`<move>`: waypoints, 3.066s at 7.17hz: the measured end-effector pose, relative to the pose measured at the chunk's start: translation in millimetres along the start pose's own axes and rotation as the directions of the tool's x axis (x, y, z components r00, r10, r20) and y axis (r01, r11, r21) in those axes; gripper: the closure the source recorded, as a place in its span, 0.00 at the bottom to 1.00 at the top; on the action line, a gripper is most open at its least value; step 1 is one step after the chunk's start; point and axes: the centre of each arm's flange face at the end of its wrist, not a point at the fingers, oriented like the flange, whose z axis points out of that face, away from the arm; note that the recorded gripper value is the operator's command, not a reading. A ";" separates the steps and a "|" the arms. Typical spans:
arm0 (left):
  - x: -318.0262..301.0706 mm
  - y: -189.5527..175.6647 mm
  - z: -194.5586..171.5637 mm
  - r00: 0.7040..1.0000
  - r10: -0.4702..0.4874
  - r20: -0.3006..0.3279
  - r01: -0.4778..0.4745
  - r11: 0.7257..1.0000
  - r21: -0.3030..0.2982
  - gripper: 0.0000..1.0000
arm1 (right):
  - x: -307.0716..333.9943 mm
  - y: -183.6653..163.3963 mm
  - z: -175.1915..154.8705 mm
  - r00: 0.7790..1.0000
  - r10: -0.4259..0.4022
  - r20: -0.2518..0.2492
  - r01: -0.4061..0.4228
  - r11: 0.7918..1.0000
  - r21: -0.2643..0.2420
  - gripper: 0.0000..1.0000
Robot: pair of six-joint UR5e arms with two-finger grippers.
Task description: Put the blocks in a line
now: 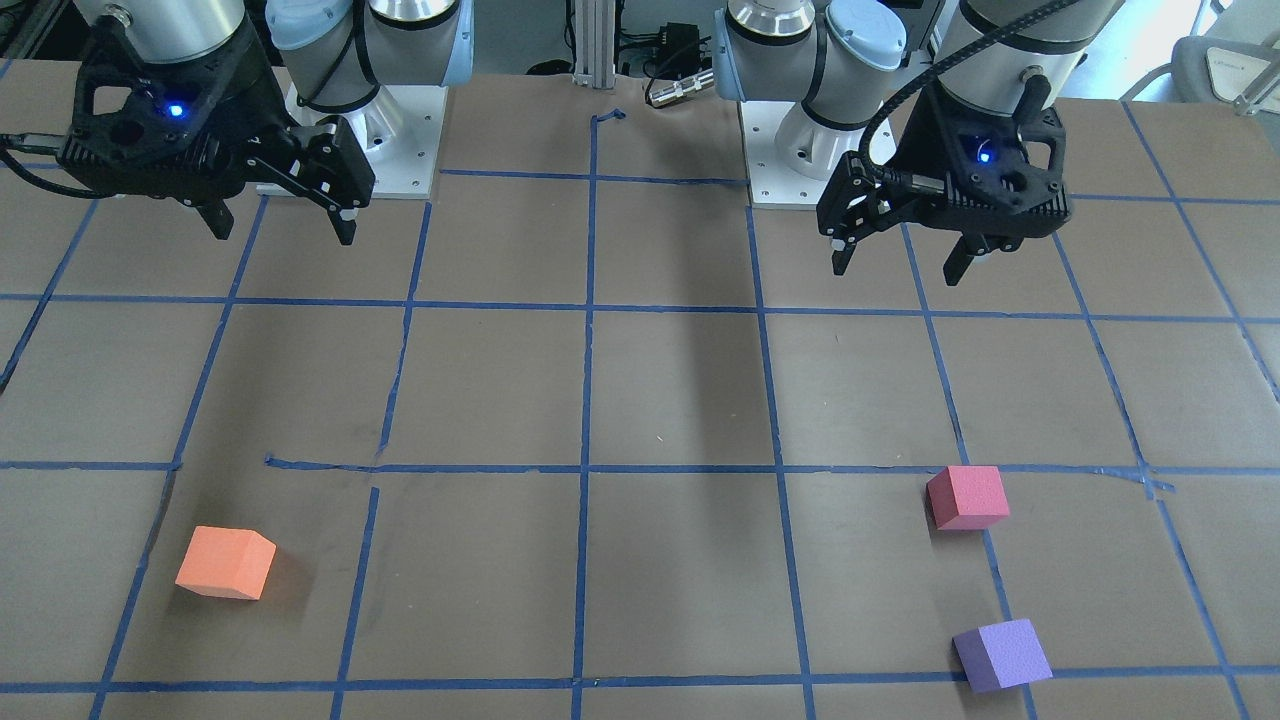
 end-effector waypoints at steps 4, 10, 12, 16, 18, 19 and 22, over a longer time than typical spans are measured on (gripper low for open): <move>-0.7 0.3 -0.9 1.000 -0.005 0.000 0.005 1.000 0.002 0.00 | 4.3 -3.5 -1.7 1.000 0.009 -0.002 -0.009 1.000 0.009 0.00; -1.2 0.6 -0.5 1.000 -0.003 0.001 0.003 1.000 0.001 0.00 | 4.9 -6.3 -0.9 1.000 0.023 0.007 -0.023 1.000 0.016 0.00; -1.1 1.5 0.6 1.000 -0.002 0.000 0.002 1.000 -0.001 0.00 | 5.6 -14.5 13.9 1.000 0.027 -0.005 -0.027 1.000 -0.004 0.00; -1.0 2.3 2.7 1.000 -0.002 0.000 0.002 1.000 -0.005 0.00 | 15.3 -49.1 21.5 0.999 0.038 -0.008 -0.037 0.995 0.092 0.00; -1.4 2.5 2.5 1.000 -0.003 0.000 0.003 1.000 -0.004 0.00 | 17.4 -52.3 46.7 0.999 0.040 -0.011 -0.040 0.999 0.016 0.00; -1.3 2.4 2.4 1.000 -0.003 0.000 0.003 1.000 -0.004 0.00 | 21.5 -57.1 48.1 0.999 0.050 -0.006 -0.050 0.999 0.014 0.00; -1.2 2.5 2.1 1.000 -0.003 0.000 0.003 1.000 -0.003 0.00 | 23.4 -56.7 58.6 0.998 0.055 -0.006 -0.055 0.998 -0.017 0.00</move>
